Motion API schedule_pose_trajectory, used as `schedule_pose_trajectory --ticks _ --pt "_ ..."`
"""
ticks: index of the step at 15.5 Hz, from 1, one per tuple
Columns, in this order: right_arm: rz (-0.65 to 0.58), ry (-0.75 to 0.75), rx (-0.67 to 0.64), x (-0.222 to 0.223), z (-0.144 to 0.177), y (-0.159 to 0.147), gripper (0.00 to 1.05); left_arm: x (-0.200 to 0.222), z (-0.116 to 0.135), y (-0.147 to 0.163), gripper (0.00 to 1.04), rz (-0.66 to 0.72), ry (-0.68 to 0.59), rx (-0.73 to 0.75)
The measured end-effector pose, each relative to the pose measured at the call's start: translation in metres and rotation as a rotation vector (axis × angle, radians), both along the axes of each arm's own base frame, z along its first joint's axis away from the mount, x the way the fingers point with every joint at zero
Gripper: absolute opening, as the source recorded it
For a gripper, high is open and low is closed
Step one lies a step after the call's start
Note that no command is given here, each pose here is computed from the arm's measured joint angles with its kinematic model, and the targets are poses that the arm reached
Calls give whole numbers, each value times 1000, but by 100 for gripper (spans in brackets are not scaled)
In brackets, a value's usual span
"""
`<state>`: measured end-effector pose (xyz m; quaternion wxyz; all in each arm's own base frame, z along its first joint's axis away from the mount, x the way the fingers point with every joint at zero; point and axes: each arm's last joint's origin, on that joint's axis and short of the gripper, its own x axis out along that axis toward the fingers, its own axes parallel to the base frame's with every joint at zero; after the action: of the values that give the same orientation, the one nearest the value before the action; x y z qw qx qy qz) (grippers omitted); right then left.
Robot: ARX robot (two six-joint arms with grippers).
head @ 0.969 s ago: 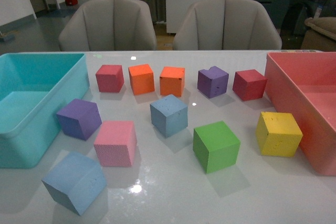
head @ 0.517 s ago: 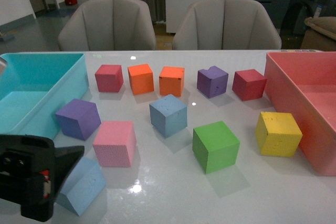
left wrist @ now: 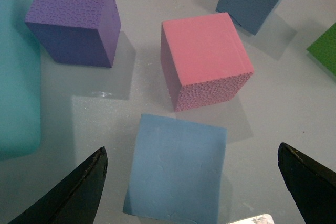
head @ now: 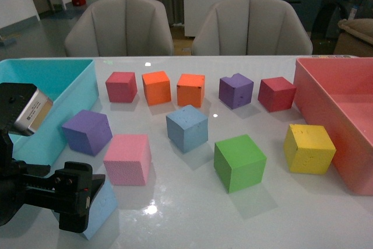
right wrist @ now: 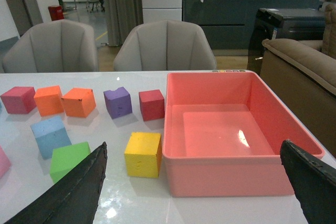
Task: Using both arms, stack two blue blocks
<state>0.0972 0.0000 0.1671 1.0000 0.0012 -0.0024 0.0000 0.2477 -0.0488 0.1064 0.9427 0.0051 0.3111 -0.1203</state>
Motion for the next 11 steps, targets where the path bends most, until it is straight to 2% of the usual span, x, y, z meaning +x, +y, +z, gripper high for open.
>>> schedule_pose_trajectory --ticks 11 --pt "0 0 0 0 0 0 98 10 -29 8 98 5 45 22"
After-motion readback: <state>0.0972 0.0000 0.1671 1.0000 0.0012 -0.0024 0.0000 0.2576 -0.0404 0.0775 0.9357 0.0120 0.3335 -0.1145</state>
